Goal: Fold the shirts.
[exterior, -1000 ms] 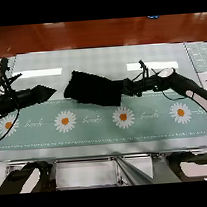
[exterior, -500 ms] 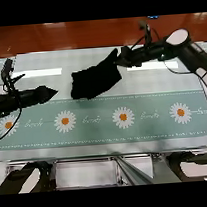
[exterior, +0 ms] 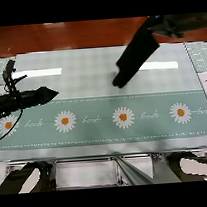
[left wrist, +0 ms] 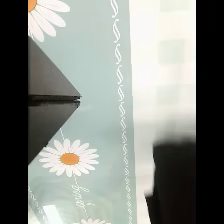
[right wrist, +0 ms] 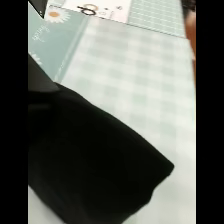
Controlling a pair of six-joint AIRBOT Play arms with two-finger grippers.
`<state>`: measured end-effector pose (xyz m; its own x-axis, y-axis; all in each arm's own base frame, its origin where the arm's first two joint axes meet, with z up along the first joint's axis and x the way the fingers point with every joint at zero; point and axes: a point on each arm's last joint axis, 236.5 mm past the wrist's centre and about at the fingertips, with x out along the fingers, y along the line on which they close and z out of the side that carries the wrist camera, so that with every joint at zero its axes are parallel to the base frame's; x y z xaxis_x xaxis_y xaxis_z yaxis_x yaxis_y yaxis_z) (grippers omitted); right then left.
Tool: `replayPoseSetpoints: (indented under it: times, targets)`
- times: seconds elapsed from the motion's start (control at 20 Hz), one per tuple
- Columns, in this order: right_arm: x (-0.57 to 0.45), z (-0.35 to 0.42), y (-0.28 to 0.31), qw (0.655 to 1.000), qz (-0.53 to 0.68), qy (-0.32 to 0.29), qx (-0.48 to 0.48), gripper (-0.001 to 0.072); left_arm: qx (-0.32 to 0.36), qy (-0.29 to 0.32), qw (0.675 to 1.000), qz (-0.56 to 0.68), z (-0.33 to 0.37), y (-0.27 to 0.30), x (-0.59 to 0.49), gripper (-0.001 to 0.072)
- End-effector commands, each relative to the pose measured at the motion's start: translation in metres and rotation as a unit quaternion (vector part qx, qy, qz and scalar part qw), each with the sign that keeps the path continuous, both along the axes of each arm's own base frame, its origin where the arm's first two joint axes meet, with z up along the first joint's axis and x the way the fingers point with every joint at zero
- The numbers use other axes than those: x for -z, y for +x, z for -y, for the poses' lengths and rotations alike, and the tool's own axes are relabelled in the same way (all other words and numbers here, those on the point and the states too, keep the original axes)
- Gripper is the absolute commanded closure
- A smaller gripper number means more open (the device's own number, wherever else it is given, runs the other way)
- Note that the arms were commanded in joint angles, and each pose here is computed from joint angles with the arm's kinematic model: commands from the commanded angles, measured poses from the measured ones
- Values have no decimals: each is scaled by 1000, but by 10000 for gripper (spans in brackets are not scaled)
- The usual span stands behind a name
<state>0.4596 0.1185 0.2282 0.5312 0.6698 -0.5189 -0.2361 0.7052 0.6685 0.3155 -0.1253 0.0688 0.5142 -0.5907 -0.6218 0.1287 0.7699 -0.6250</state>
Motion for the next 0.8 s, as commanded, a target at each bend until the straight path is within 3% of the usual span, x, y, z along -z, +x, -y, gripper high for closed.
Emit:
replayPoseSetpoints:
  times: [0.0, 0.2, 0.45, 0.6, 0.75]
  targets:
    - [-35, 73, -20, 997, 23, -14, 68, 688, 2, 0, 1000, -2, 0, -1, 1, 687]
    - [-41, 169, -63, 985, 2, -49, 166, 689, -5, -8, 1000, 2, 1, 2, -2, 687]
    - [-19, 264, -127, 949, -64, -47, 306, 689, -54, -30, 997, 42, -6, 27, -19, 687]
    - [25, 301, -191, 906, -163, -42, 389, 689, -62, -24, 996, 51, -11, 32, -19, 687]
    - [78, 316, -268, 834, -273, -43, 478, 689, -60, -15, 997, 54, -13, 36, -14, 687]
